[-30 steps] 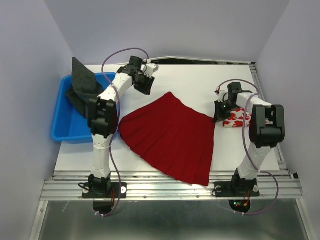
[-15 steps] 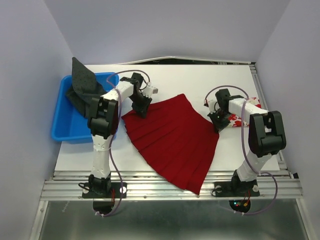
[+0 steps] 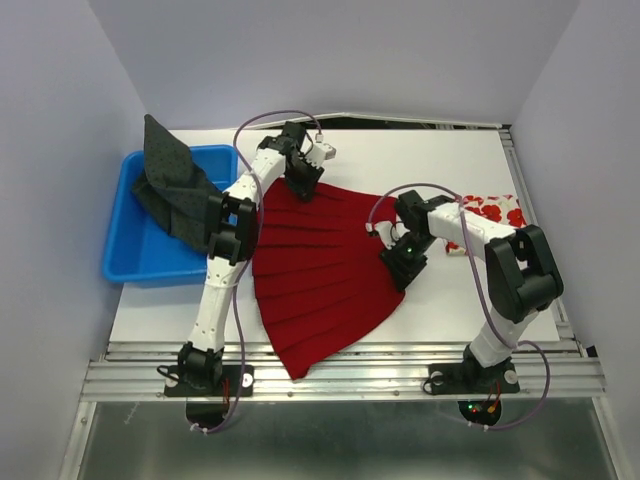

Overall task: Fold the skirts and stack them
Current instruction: Flatten the skirt out

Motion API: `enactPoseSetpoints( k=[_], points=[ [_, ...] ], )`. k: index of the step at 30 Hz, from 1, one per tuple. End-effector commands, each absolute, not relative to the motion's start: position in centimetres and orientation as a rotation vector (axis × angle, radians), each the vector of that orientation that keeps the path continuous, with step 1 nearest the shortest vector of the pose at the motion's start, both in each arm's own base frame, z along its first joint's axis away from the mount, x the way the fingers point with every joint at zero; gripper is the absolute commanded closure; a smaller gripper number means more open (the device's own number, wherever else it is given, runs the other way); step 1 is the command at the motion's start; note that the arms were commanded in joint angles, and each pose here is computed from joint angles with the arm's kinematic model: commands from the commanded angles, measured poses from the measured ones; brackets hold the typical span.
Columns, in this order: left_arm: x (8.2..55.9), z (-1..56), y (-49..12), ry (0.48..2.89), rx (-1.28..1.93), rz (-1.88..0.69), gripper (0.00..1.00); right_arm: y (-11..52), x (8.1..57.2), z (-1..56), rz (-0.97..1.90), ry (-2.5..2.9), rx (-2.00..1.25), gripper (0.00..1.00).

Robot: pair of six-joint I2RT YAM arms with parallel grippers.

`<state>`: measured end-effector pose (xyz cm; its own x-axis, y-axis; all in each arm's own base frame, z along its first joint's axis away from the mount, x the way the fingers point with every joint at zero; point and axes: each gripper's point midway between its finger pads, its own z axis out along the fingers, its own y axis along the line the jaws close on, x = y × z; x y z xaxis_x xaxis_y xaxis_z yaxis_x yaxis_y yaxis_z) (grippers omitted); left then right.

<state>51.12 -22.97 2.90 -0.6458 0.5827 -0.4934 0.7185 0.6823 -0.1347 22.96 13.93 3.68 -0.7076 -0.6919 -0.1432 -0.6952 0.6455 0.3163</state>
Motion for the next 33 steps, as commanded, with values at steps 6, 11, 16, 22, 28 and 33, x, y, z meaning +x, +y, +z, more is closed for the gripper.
enactPoseSetpoints(
  k=[6,11,16,22,28,33],
  points=[
    [48.3,12.1,-24.0,2.235,1.139,-0.441,0.57,17.4,27.2,10.3,0.664,2.578,-1.163,0.54],
    [43.9,11.9,-22.0,2.318,1.127,-0.443,0.57,18.0,31.4,9.4,0.624,2.567,-1.151,0.56],
    [39.6,9.1,-19.7,2.417,1.123,-0.446,0.57,19.2,33.4,9.2,0.683,2.534,-1.107,0.55],
    [36.4,6.6,-18.4,2.524,1.126,-0.456,0.58,18.4,32.6,3.8,0.599,2.672,-1.151,0.58],
    [35.1,6.9,-17.6,2.521,1.119,-0.424,0.57,12.1,29.5,-2.0,0.250,2.912,-1.134,0.63],
    [35.5,4.5,-16.8,2.592,1.129,-0.349,0.57,9.9,27.9,-3.1,0.253,3.035,-1.043,0.64]
  ],
)
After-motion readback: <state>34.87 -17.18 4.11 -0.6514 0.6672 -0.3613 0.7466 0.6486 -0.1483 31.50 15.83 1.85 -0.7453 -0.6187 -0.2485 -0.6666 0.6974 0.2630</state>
